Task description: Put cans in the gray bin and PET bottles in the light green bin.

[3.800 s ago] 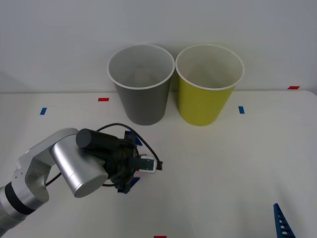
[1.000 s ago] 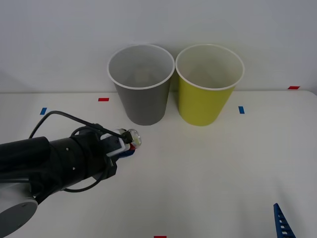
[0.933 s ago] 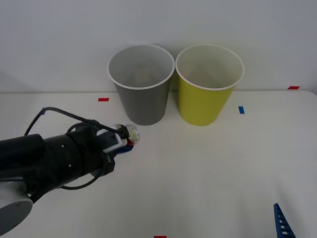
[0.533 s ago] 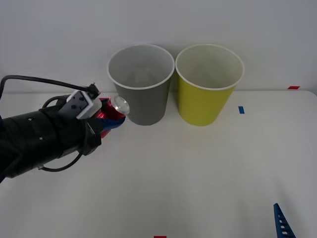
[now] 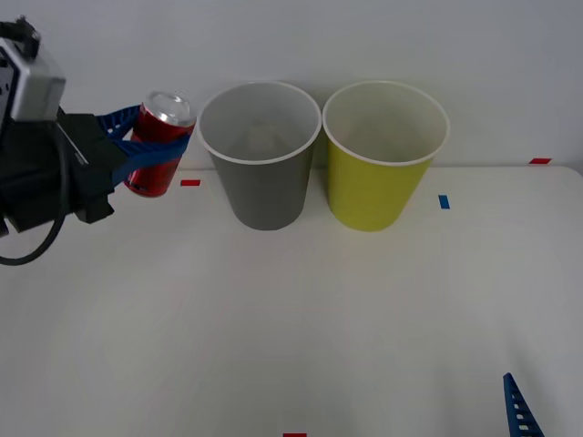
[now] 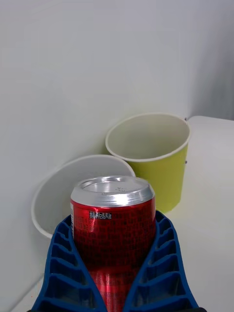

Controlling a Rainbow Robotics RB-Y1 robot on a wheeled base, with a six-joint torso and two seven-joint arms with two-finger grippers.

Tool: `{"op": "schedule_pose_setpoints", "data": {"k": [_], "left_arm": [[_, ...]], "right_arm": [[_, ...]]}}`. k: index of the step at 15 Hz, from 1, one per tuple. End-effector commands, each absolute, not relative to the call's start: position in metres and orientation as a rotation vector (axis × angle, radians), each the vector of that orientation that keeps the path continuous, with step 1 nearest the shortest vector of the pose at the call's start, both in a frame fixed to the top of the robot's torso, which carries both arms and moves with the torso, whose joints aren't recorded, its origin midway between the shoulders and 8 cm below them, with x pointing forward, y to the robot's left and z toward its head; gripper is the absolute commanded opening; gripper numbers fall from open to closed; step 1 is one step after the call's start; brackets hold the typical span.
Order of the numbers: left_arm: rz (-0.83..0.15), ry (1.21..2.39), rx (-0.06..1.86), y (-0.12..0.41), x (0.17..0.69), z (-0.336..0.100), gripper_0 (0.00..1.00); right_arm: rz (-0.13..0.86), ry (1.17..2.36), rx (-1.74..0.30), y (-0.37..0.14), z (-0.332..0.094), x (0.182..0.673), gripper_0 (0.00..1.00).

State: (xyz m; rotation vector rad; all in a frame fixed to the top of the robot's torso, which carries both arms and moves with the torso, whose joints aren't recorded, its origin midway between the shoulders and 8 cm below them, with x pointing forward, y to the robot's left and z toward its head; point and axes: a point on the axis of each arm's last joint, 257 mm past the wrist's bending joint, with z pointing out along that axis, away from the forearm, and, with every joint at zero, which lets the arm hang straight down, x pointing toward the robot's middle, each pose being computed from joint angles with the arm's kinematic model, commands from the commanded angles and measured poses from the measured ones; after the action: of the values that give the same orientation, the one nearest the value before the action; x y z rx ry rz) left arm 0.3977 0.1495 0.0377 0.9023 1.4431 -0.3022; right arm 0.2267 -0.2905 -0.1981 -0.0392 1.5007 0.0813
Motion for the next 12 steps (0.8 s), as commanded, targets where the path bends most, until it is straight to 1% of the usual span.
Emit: {"op": "schedule_pose_setpoints", "data": {"k": [1,3,7,8,9,10,11,12], "left_arm": [[-0.345,1.391,0.841,0.15,0.414,0.073,0.0],[-0.401,1.378,0.796,0.149,0.429,0.086,0.0],[-0.569,1.372,0.738,0.125,0.448,0.097,0.0],[-0.57,1.376,0.736,0.118,0.453,0.096,0.0],[-0.53,1.374,0.731,0.11,0.462,0.098,0.0],[-0.513,1.373,0.717,0.102,0.469,0.102,0.0],[-0.532,1.386,0.686,0.092,0.473,0.106,0.0],[-0.529,1.395,0.665,0.086,0.478,0.111,0.0]], "right_arm": [[0.081,1.501,-0.039,-0.291,-0.198,0.227,1.0],[0.081,1.501,-0.039,-0.291,-0.198,0.227,1.0],[0.081,1.501,-0.039,-0.291,-0.198,0.227,1.0],[0.081,1.501,-0.039,-0.291,-0.198,0.227,1.0],[0.081,1.501,-0.039,-0.291,-0.198,0.227,1.0],[0.081,1.501,-0.039,-0.291,-0.198,0.227,1.0],[0.081,1.501,-0.039,-0.291,-0.198,0.227,1.0],[0.081,1.501,-0.039,-0.291,-0.198,0.227,1.0]]}}
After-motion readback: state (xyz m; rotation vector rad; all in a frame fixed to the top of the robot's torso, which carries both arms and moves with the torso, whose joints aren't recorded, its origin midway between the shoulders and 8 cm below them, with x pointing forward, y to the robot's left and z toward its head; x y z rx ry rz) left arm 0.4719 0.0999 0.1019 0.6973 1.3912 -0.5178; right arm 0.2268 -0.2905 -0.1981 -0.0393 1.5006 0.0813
